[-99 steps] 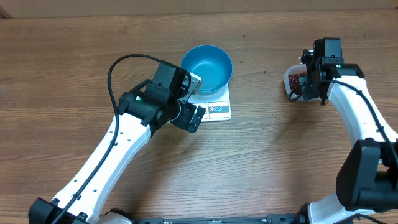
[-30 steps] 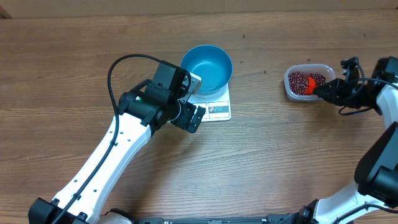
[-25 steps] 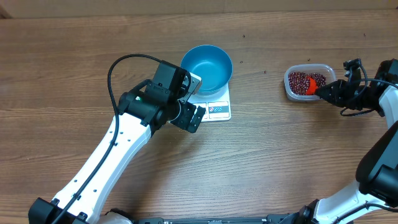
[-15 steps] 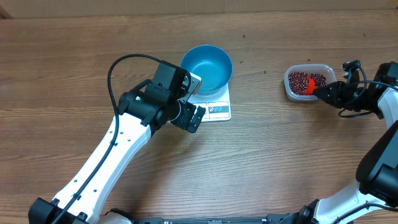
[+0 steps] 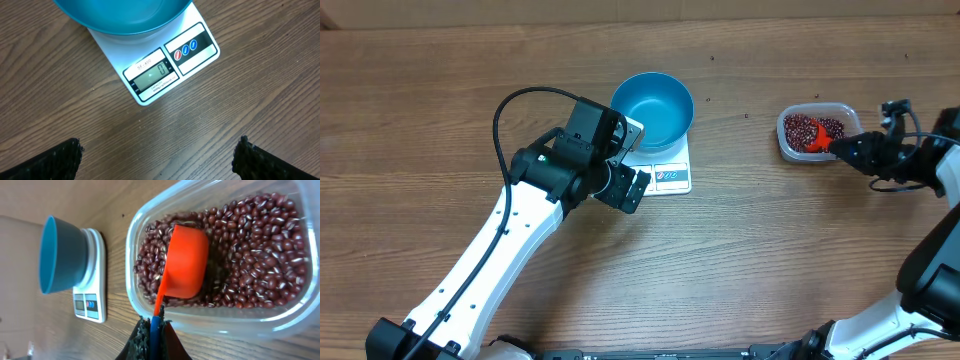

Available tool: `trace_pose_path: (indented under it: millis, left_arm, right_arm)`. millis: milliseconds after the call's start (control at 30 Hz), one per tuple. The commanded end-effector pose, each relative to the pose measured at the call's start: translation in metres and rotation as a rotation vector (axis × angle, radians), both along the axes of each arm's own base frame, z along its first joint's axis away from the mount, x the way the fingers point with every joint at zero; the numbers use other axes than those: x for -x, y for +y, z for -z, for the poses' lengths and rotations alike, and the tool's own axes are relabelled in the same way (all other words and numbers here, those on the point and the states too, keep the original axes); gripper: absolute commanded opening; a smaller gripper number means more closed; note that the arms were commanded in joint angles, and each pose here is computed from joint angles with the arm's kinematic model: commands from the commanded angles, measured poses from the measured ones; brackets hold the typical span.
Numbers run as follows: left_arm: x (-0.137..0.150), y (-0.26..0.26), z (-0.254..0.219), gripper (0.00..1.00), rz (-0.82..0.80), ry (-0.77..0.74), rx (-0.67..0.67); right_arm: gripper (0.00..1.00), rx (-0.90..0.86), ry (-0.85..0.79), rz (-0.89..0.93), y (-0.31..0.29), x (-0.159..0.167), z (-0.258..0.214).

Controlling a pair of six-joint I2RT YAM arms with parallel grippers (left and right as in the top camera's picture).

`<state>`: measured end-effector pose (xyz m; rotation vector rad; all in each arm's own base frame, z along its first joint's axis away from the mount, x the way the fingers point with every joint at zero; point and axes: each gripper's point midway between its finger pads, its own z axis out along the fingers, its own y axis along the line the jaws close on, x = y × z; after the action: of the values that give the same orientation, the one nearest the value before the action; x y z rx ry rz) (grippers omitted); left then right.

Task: Scoop item into bowl and weigh 150g on scale
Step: 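Dip the red cup into the beans and scoop with the right gripper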

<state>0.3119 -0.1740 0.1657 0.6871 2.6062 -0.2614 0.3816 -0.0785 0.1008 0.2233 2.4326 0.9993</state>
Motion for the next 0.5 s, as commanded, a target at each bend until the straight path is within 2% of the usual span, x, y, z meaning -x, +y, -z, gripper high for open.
trace_pose_path:
  millis: [0,467]
  left_arm:
    - [0.0,0.0,-0.01,1.0,0.007,-0.024,0.018]
    - [0.0,0.0,-0.01,1.0,0.007,-0.024,0.018]
  right_arm:
    - [0.04,-0.073,-0.039,0.009,-0.001,0.001,-0.008]
    - [0.04,-0.14,-0.061,0.077,-0.02,0.006,-0.018]
